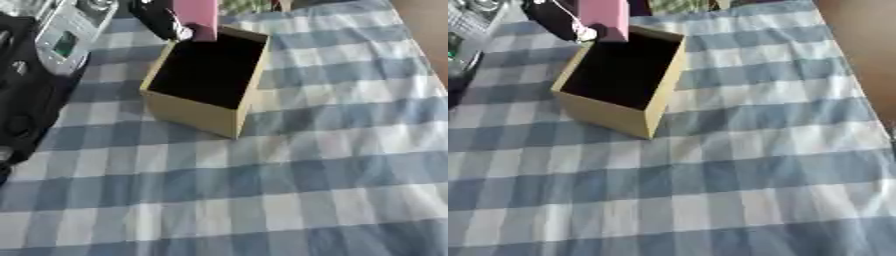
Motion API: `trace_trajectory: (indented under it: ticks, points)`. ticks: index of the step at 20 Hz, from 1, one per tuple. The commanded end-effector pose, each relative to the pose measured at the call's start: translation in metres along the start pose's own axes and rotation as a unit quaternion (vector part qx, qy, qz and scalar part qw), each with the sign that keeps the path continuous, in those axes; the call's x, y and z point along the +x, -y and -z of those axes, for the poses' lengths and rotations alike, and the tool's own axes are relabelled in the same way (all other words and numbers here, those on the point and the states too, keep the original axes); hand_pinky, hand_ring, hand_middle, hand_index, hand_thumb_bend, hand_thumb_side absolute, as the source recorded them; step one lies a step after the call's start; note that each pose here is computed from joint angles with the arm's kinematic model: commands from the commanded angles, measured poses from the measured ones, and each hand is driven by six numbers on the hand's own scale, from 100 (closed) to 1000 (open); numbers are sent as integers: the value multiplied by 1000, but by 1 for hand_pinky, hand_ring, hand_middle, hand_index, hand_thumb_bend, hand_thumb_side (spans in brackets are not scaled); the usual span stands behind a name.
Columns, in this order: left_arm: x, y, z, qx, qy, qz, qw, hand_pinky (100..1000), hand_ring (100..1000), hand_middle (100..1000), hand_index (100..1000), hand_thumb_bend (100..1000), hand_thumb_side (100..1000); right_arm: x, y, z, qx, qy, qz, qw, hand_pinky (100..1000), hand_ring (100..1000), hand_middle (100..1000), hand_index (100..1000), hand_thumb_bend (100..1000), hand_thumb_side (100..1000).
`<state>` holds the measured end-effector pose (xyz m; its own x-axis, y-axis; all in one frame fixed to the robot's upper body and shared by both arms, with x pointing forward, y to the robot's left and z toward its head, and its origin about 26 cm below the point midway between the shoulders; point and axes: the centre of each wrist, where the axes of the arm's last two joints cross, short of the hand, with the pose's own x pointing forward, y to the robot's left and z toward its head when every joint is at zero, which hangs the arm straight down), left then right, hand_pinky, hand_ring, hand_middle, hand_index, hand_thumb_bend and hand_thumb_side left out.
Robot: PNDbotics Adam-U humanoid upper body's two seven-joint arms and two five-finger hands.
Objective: Pick up objects on the table and place them in the box.
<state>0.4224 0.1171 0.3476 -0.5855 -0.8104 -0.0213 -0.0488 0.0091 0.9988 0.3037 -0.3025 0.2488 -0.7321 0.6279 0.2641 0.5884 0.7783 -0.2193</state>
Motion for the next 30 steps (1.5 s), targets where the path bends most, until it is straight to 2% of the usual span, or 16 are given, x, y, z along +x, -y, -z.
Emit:
trace_trajectory:
  ticks: [1, 8, 11, 14, 15, 16, 18, 24, 26, 29, 30]
  points:
    - [2, 1, 3, -3, 9, -18, 1000, 388, 439, 531, 702, 100, 210, 5, 2, 6, -7, 11, 5, 1000, 858, 661, 649, 739, 100, 897]
    - [-5, 32, 12, -37, 9, -59, 998, 401, 449, 538, 711, 100, 227, 5, 1, 8, -11, 13, 8, 1000, 859, 661, 648, 739, 100, 896]
    - [-8, 39, 14, -46, 10, -63, 997, 480, 512, 610, 745, 104, 261, 6, 1, 8, -12, 12, 9, 1000, 859, 661, 648, 739, 100, 896]
    - [-10, 38, 13, -32, 8, -38, 999, 614, 613, 705, 797, 351, 320, 6, 0, 8, -11, 12, 10, 1000, 859, 661, 648, 739, 100, 896]
    - [-12, 37, 13, -25, 3, -24, 999, 666, 693, 768, 831, 473, 367, 6, 0, 8, -11, 12, 10, 1000, 859, 661, 648, 739, 100, 896]
    - [-13, 36, 12, -20, -4, -10, 1000, 704, 737, 790, 847, 554, 399, 6, 0, 8, -11, 12, 10, 1000, 859, 661, 648, 739, 100, 896]
    - [-15, 35, 12, -16, -14, 18, 1000, 765, 792, 818, 862, 665, 424, 6, 1, 8, -10, 12, 9, 1000, 859, 661, 647, 739, 100, 896]
    - [-15, 26, 8, -2, -27, 66, 997, 804, 859, 857, 892, 735, 400, 5, 1, 7, -10, 10, 9, 1000, 859, 661, 647, 739, 100, 895]
    - [-14, 23, 7, 2, -30, 74, 997, 797, 859, 859, 896, 709, 372, 5, 1, 7, -10, 10, 9, 1000, 859, 661, 647, 739, 100, 895]
    - [-12, 20, 6, 8, -29, 72, 997, 770, 838, 843, 895, 702, 389, 5, 0, 7, -11, 10, 10, 1000, 859, 662, 648, 739, 100, 895]
    - [-12, 18, 4, 16, -27, 66, 997, 753, 824, 831, 887, 643, 398, 5, 0, 7, -11, 9, 10, 1000, 858, 662, 648, 740, 100, 895]
